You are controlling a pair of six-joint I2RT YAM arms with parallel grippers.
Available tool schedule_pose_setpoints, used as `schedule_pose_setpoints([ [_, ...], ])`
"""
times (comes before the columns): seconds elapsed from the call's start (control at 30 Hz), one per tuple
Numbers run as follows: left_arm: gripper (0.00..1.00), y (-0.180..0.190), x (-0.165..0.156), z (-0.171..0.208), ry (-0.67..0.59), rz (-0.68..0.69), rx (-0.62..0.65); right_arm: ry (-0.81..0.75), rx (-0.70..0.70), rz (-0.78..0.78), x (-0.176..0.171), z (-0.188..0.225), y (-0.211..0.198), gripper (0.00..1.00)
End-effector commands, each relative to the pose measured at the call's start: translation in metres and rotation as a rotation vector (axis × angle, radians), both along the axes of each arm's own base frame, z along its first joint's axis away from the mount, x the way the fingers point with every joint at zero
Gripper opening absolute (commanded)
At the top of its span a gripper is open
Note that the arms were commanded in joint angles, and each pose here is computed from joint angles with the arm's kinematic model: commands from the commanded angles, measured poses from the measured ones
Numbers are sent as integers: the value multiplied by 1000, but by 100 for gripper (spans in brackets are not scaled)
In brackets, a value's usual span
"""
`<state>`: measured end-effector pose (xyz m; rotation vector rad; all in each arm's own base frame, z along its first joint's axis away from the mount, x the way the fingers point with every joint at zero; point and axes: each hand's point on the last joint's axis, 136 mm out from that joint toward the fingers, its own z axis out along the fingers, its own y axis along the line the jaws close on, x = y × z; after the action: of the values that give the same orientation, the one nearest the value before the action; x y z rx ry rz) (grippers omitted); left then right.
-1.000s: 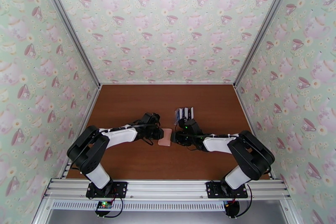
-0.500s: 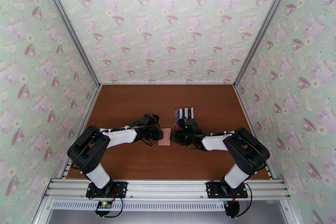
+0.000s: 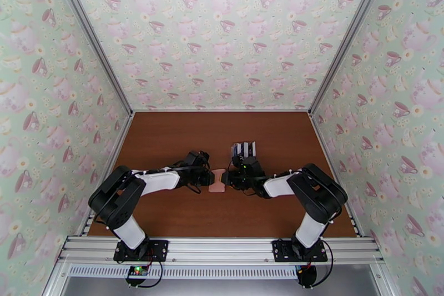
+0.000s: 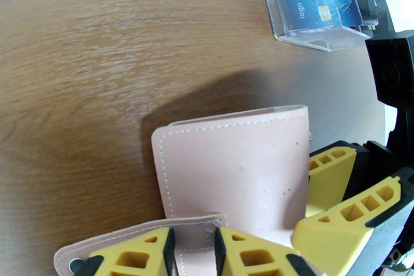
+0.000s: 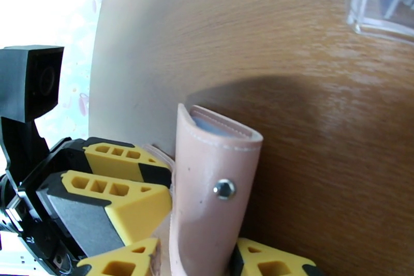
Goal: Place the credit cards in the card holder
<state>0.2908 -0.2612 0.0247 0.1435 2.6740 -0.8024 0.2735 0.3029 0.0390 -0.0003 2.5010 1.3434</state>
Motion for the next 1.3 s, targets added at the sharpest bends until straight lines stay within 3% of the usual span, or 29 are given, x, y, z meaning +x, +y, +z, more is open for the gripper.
schedule_pose_setpoints([
  [0.0,28,11,-14,-20,72,14,34,-28,77,17,8,16,12,41],
  [0.47,28,12,-15,-20,76,24,21,-40,144,12,12,24,20,36],
  [0.93,28,12,-15,-17,71,28,11,-52,137,16,12,29,21,20],
  [1.17,32,13,-7,10,20,39,12,-98,0,15,9,37,14,1],
  [1.27,35,14,-3,25,-10,43,9,-122,-93,8,7,41,7,0],
])
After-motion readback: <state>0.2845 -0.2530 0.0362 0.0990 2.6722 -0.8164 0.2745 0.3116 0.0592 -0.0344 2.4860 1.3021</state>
